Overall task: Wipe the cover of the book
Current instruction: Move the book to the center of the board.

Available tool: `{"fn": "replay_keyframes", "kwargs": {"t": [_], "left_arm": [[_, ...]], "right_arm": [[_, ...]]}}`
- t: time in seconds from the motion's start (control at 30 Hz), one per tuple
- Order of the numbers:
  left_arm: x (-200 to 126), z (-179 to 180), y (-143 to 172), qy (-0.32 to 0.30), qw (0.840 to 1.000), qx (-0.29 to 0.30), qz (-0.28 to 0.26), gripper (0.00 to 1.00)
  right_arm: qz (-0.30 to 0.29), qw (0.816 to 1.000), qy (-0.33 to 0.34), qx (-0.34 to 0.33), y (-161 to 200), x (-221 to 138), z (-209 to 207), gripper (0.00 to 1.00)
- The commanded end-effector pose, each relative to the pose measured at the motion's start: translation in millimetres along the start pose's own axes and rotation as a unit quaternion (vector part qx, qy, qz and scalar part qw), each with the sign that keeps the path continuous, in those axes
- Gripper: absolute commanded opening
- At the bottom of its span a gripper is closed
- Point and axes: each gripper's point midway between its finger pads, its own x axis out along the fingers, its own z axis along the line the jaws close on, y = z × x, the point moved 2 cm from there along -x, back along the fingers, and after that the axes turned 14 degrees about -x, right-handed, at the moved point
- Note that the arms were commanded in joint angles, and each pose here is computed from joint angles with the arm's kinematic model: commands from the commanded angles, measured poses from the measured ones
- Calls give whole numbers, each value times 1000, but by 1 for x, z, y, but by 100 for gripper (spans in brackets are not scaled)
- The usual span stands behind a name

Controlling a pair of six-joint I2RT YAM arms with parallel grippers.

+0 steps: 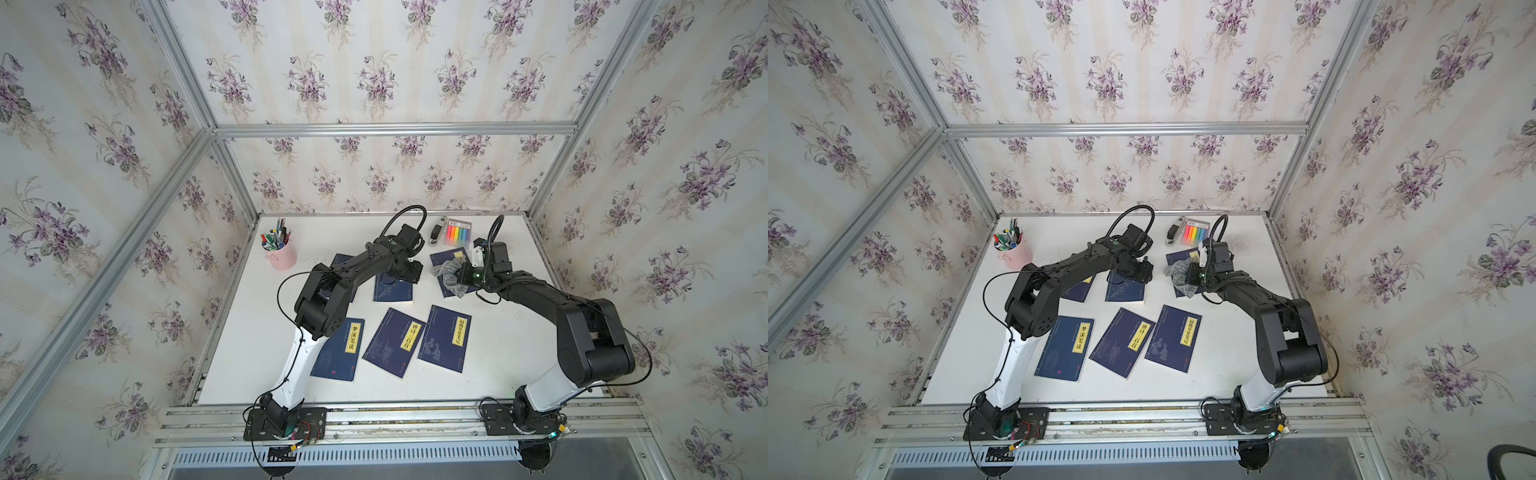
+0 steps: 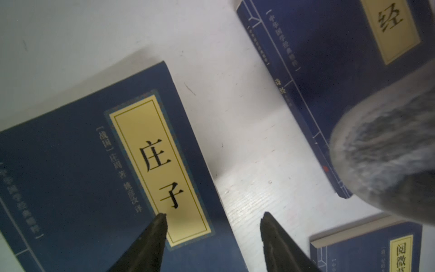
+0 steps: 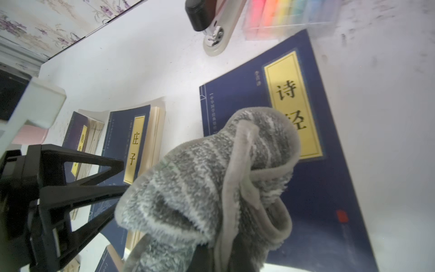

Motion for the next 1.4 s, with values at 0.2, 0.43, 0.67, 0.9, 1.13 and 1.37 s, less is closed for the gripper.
{"fn": "replay_keyframes", "kwargs": {"t": [0.2, 0.43, 0.67, 0.9, 1.13, 1.37], "left_arm": [[21, 36, 6, -119, 993, -11, 22, 68], [25, 69, 13, -159, 986, -30, 36, 69], [18, 101, 25, -168, 983, -54, 40, 68], [6, 136, 33, -167, 981, -83, 50, 67], [-10, 166, 40, -176, 978, -102, 48, 68], [-30, 158, 28, -162, 983, -86, 18, 71]], "right_arm": [[-6, 1000, -2, -6, 0, -1, -2, 0], [-3, 1000, -3, -4, 5, 0, -3, 0], [-1, 1000, -6, -2, 6, 2, -3, 0], [2, 1000, -6, 0, 8, 6, -4, 0], [1, 1000, -8, -2, 7, 6, -4, 0], [-15, 1000, 9, -1, -9, 3, -14, 0]]}}
